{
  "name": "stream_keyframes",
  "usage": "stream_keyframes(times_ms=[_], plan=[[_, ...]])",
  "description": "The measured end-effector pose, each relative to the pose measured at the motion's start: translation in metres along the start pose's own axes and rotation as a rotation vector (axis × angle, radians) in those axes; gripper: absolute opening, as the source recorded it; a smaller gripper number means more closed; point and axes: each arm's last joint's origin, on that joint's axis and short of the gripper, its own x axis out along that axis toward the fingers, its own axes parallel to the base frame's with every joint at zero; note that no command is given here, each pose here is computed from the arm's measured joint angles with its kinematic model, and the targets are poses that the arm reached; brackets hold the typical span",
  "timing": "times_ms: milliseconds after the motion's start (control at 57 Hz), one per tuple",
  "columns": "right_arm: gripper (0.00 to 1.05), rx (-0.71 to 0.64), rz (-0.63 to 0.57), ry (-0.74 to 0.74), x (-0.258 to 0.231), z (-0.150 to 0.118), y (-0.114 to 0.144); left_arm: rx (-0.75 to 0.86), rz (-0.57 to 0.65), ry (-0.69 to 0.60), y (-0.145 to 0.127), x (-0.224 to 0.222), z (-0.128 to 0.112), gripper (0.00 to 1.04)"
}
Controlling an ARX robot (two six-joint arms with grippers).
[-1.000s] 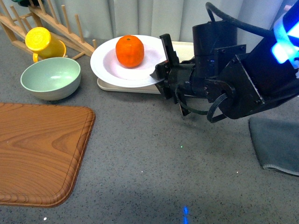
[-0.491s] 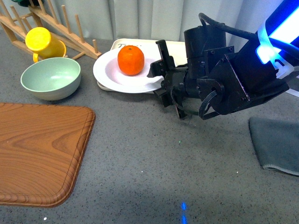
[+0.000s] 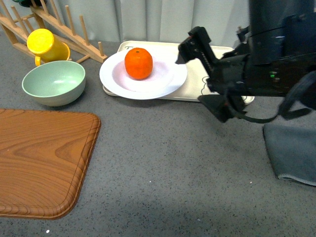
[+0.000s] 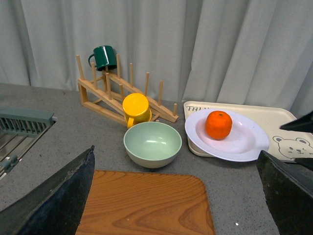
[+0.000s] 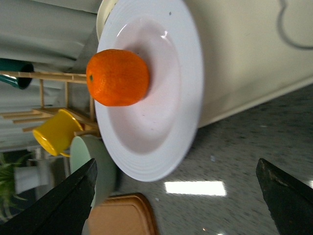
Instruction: Place orange and plate with both arms
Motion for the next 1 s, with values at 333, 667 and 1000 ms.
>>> stream_keyframes(times_ms=[333, 667, 1000], plan=[[0.95, -0.871, -0.214, -0.385, -0.16, -0.017, -0.015, 0.0, 0.0, 0.0, 0.0, 0.0, 0.0, 0.98], [0.95, -1.191, -0.164, -0.548, -0.237, -0.066, -0.044, 0.0, 0.0, 0.0, 0.0, 0.0, 0.0, 0.98], [0.68, -1.008, -0.236, -0.818, -0.256, -0.066, -0.046, 0.0, 0.001, 0.0, 0.0, 0.0, 0.0, 0.98]])
